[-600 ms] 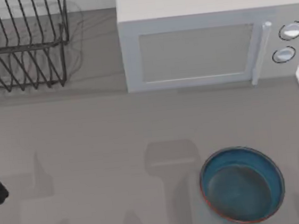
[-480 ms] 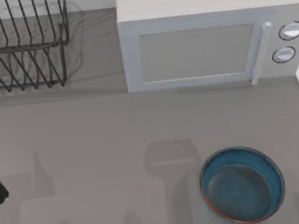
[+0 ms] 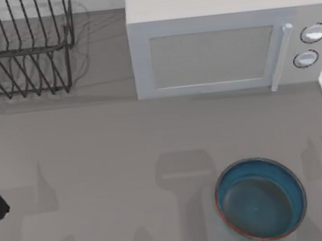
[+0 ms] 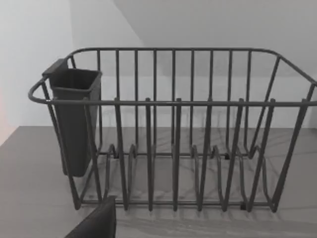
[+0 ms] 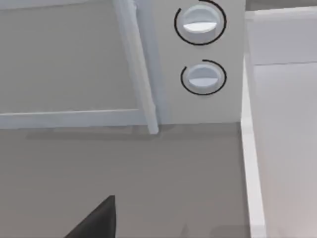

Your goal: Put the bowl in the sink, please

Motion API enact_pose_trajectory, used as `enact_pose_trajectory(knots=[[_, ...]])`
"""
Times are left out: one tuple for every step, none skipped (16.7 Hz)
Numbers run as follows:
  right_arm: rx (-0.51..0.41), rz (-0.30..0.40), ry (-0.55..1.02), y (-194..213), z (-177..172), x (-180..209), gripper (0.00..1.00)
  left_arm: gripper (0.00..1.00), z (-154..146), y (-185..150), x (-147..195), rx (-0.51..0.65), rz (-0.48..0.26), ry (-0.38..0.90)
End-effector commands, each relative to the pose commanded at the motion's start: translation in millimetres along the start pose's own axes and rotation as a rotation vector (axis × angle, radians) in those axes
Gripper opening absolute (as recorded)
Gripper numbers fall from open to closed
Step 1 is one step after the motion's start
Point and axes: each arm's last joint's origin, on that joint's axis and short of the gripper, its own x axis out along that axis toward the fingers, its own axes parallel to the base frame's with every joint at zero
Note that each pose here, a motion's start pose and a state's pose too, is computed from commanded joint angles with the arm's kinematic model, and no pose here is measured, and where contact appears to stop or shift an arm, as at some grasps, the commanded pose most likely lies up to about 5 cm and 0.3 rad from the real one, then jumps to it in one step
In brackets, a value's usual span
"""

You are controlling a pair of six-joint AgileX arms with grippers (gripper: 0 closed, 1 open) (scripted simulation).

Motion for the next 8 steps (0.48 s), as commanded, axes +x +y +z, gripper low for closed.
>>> enact_pose_trajectory(knots=[[0.017,0.009,0.103,5,8,5,1.00,1.00,0,0,0,0.000,0.000,0.000],[0.032,0.013,0.214,11,15,12,1.00,1.00,0,0,0,0.000,0.000,0.000],[0.043,0.013,0.328,17,21,20,1.00,1.00,0,0,0,0.000,0.000,0.000],[0.051,0.007,0.442,24,27,29,1.00,1.00,0,0,0,0.000,0.000,0.000],[0.056,-0.003,0.551,32,32,39,1.00,1.00,0,0,0,0.000,0.000,0.000],[0.057,-0.017,0.653,40,35,48,1.00,1.00,0,0,0,0.000,0.000,0.000],[0.056,-0.033,0.744,48,39,57,1.00,1.00,0,0,0,0.000,0.000,0.000],[0.053,-0.051,0.826,57,42,66,1.00,1.00,0,0,0,0.000,0.000,0.000]])
